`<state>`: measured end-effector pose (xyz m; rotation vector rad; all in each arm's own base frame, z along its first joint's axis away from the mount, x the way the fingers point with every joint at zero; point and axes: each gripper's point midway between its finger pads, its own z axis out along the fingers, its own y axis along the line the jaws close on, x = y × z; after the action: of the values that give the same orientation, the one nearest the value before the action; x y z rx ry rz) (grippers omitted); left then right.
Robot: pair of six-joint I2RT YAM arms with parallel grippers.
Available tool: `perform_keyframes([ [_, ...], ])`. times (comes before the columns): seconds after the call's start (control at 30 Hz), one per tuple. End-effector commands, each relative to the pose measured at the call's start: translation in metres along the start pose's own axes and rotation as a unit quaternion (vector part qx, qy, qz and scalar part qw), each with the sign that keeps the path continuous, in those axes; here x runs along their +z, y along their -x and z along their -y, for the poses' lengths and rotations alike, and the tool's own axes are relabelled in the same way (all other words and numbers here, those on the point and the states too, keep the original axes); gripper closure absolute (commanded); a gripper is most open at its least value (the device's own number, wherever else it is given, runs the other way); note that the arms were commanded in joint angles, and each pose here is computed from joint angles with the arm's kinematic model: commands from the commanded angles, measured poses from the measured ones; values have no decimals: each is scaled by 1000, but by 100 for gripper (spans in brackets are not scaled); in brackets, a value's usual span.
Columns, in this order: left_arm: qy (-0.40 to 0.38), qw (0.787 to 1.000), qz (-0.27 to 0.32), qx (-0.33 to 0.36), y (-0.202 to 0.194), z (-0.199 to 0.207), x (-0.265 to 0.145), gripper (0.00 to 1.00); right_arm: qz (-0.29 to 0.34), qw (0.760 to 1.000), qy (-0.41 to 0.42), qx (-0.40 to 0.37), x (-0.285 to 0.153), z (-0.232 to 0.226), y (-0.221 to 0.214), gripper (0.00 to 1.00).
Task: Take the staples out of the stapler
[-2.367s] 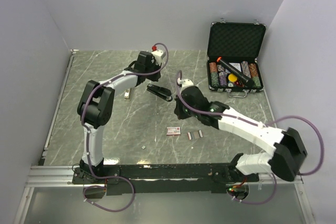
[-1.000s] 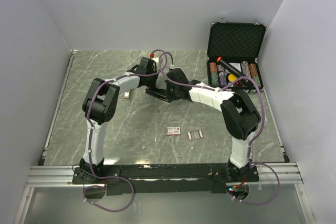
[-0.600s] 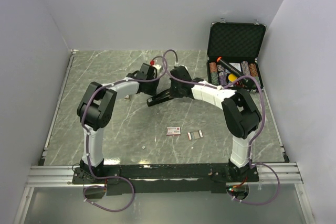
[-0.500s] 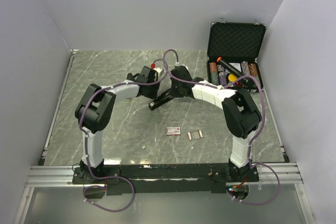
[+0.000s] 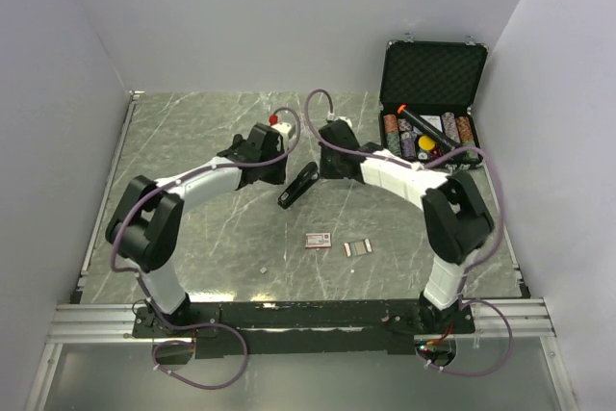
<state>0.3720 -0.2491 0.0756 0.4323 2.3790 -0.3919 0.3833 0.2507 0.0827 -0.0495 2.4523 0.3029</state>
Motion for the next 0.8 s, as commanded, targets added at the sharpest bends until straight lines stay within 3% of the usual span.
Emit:
perform_keyframes([
  [0.0,-12,998,57,-4,35,9,-32,77,62,998,0,15,-57,9,26,100],
  [0.07,-28,998,65,2,41,15,-37,71,73,997,0,19,-74,14,27,99],
  [0.13,-49,996,75,14,46,23,-39,64,81,997,3,19,-89,17,25,92],
  [0.27,-82,992,86,43,53,34,-37,54,98,995,26,20,-123,22,20,68],
  [0.37,-97,990,84,62,55,39,-29,48,104,993,51,20,-142,21,12,56],
  [0.6,-133,981,81,117,61,50,-3,41,100,991,86,14,-165,25,-22,49],
  [0.77,-116,980,75,146,63,47,21,38,102,989,106,10,-173,23,-37,47],
])
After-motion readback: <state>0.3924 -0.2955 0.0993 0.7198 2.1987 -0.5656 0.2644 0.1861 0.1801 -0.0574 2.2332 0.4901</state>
